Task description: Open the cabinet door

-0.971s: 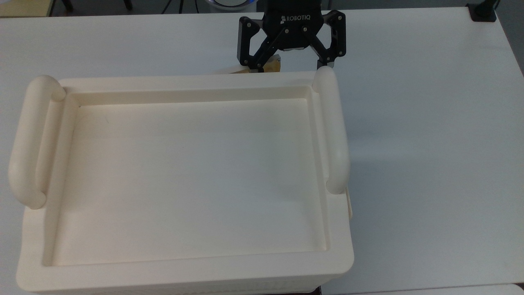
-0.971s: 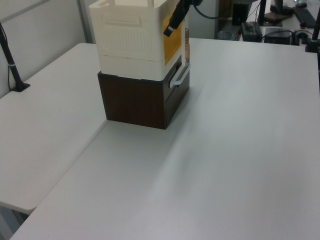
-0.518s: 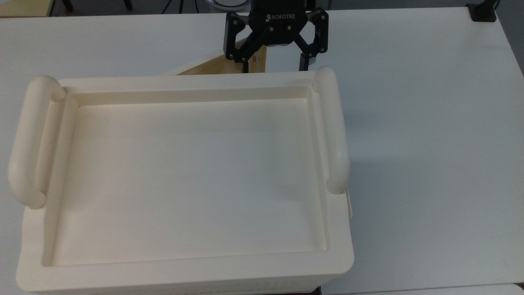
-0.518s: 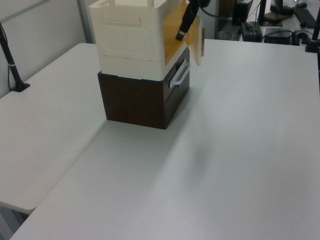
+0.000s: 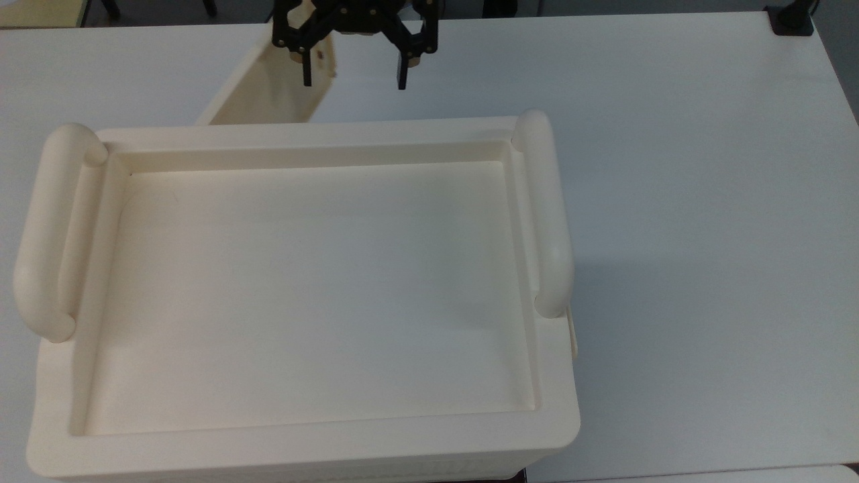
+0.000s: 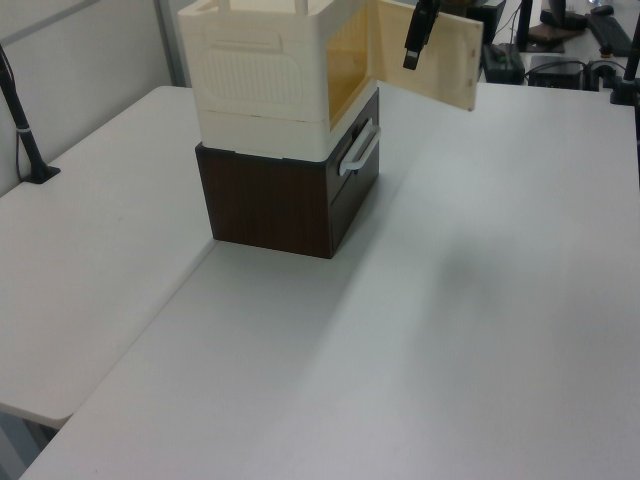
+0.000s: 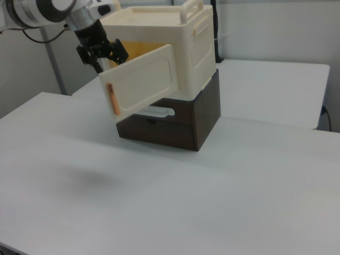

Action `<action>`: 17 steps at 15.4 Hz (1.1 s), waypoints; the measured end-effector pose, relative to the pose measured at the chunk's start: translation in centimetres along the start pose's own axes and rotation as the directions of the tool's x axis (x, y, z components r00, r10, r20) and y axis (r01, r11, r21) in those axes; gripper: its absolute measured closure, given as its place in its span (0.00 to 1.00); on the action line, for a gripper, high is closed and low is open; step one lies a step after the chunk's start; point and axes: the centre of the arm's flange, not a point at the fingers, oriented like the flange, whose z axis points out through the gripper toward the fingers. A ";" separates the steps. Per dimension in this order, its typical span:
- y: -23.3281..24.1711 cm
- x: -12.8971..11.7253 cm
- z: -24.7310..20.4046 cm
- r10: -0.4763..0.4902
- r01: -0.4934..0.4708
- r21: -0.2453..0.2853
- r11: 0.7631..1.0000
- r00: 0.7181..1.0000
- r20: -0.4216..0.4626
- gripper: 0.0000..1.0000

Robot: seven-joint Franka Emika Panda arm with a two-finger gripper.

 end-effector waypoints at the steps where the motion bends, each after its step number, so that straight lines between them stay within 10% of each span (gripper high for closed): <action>1: 0.1 -0.1 0.3 0.002 -0.002 -0.001 1.000 1.000 0.013 0.00; 17: 3.2 -2.6 6.6 0.071 -0.078 0.030 0.996 0.978 0.194 0.00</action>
